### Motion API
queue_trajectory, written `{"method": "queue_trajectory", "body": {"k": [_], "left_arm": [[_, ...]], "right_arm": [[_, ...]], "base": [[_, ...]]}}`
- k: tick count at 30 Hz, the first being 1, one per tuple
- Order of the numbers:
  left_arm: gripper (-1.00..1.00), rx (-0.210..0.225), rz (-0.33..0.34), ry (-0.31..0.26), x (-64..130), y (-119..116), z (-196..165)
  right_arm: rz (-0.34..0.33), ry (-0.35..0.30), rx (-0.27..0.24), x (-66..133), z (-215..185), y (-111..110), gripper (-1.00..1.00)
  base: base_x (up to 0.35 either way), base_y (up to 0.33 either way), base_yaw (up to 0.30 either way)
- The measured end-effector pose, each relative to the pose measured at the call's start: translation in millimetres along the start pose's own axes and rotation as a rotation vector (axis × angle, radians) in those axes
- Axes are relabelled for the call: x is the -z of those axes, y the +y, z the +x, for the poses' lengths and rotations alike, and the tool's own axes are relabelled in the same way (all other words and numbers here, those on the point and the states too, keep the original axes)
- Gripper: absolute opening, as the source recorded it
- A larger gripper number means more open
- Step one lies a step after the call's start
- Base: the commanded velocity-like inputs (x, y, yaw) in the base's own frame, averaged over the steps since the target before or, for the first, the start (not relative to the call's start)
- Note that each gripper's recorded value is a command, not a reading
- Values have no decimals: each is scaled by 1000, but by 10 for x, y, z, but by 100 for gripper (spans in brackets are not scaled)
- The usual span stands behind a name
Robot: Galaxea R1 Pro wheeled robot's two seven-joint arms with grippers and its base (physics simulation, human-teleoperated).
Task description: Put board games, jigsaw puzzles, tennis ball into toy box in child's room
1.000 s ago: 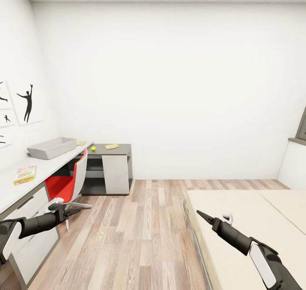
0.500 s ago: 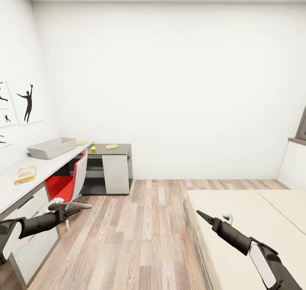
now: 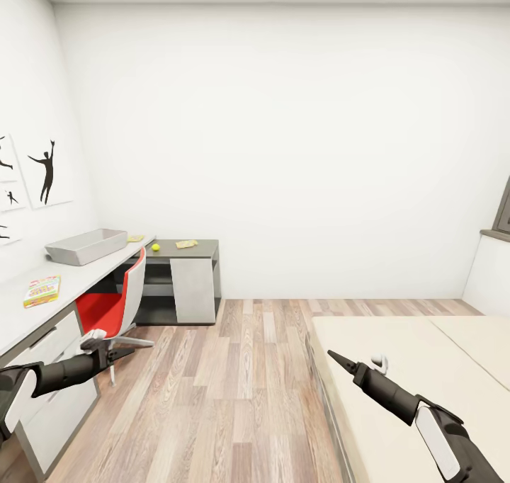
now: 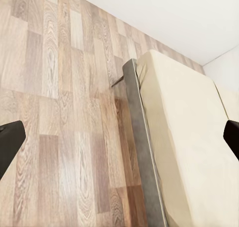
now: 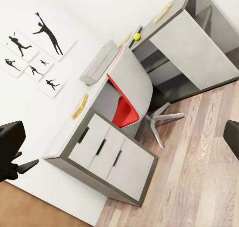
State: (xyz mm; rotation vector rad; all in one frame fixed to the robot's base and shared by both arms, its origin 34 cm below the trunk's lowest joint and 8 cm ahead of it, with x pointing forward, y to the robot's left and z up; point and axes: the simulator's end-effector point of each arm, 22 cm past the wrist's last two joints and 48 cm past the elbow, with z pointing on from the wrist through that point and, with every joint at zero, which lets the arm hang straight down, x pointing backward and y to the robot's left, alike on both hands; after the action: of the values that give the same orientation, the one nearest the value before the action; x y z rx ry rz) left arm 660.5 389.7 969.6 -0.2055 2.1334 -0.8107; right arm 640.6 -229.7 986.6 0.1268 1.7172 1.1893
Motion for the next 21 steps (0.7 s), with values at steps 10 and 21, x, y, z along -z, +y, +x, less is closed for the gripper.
{"method": "queue_trajectory", "body": {"k": [10, 21], "left_arm": [[100, 0, 0, 0, -1, 0, 1], [100, 0, 0, 0, 0, 0, 1]], "right_arm": [[0, 0, 0, -1, 1, 1, 100], [0, 0, 0, -2, 1, 2, 100]], "base": [[0, -137, 0], [0, -269, 0]]}}
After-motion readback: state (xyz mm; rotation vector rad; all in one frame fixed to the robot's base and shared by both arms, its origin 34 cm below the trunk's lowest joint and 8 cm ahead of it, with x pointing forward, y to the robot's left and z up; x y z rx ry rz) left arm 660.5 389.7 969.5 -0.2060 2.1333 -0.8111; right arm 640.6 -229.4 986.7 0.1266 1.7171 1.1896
